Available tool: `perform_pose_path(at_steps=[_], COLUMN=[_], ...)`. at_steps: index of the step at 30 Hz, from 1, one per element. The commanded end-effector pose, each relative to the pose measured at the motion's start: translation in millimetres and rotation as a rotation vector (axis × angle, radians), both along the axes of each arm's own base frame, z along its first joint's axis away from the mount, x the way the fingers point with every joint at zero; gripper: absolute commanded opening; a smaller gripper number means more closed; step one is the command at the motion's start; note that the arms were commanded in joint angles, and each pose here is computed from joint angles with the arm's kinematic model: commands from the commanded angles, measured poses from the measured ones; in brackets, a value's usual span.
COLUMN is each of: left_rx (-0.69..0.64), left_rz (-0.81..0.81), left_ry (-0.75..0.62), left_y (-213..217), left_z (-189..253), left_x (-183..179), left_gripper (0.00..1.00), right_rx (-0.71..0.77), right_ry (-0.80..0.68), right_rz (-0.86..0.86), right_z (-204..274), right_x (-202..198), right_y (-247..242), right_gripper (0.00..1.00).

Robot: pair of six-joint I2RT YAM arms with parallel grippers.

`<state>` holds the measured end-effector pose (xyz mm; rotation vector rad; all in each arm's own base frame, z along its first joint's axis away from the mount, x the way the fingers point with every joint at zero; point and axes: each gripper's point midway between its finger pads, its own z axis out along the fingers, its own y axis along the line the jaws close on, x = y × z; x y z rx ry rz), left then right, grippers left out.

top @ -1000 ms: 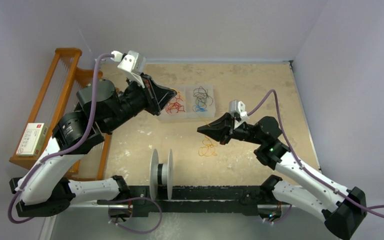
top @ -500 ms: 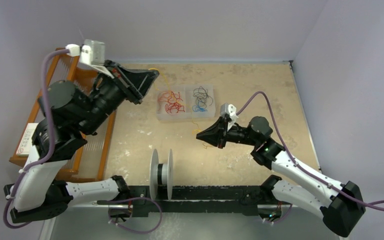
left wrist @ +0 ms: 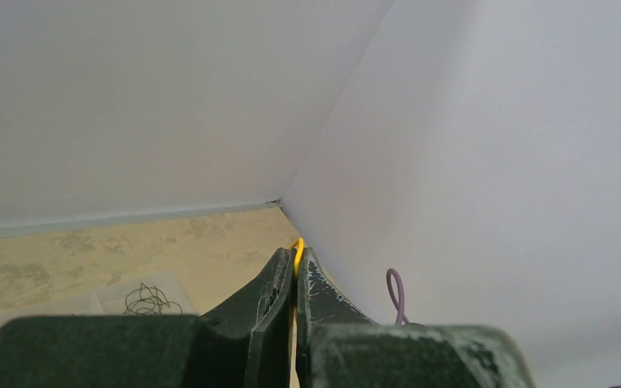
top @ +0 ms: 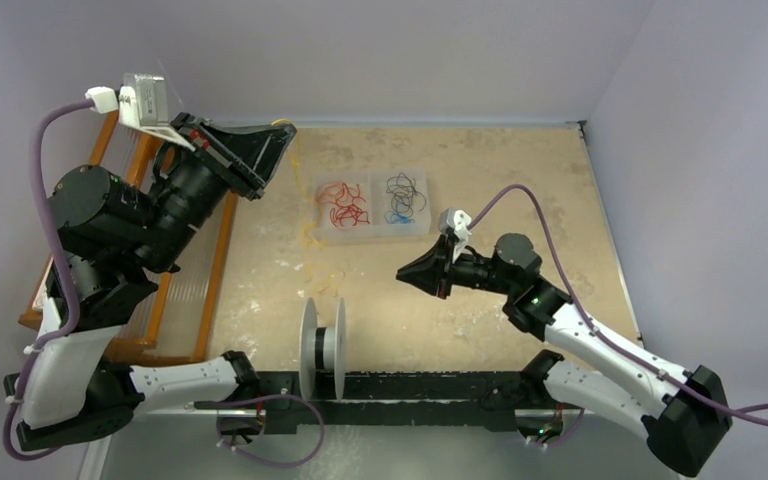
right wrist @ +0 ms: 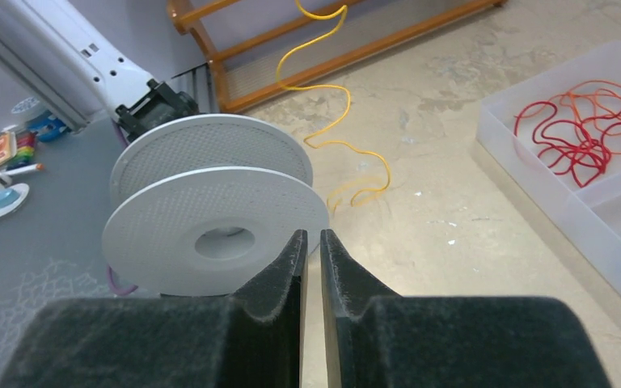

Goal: Wrap the cables

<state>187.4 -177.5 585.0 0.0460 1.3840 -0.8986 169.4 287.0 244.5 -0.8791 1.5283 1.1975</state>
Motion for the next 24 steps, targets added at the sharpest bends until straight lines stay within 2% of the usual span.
perform_pose_path(at_steps=[1, 3, 7, 11, 19, 24], left_rx=[-0.027, -0.018, -0.016, -0.045, -0.054, -0.072], left_rz=[0.018, 0.012, -0.007, -0.036, -0.08, -0.102], left_ry=[-0.04, -0.034, -0.04, -0.063, -0.068, -0.08], left_y=[3.7, -1.7, -12.4, -22.0, -43.0, -46.6], left_z=[17.5, 15.5, 20.0, 32.8, 38.3, 47.8], left_x=[1.6, 4.3, 8.1, 8.6, 14.5, 12.3], left_gripper=[0.0, 0.0, 0.0, 0.0, 0.0, 0.0], right_rx=[0.031, 0.05, 0.075, 0.076, 0.185, 0.196], right_ry=[-0.058, -0.076, -0.136, -0.199, -0.357, -0.389], right_rz=[-0.057, -0.059, -0.091, -0.17, -0.17, -0.217], right_z=[23.4, 35.2, 56.0, 70.8, 143.4, 146.3], right_x=[7.2, 6.3, 14.5, 36.8, 51.6, 70.3], right_y=[-5.2, -6.4, -6.8, -5.3, 7.5, 13.0], right_gripper=[0.16, 0.22, 0.46, 0.64, 0.73, 0.75])
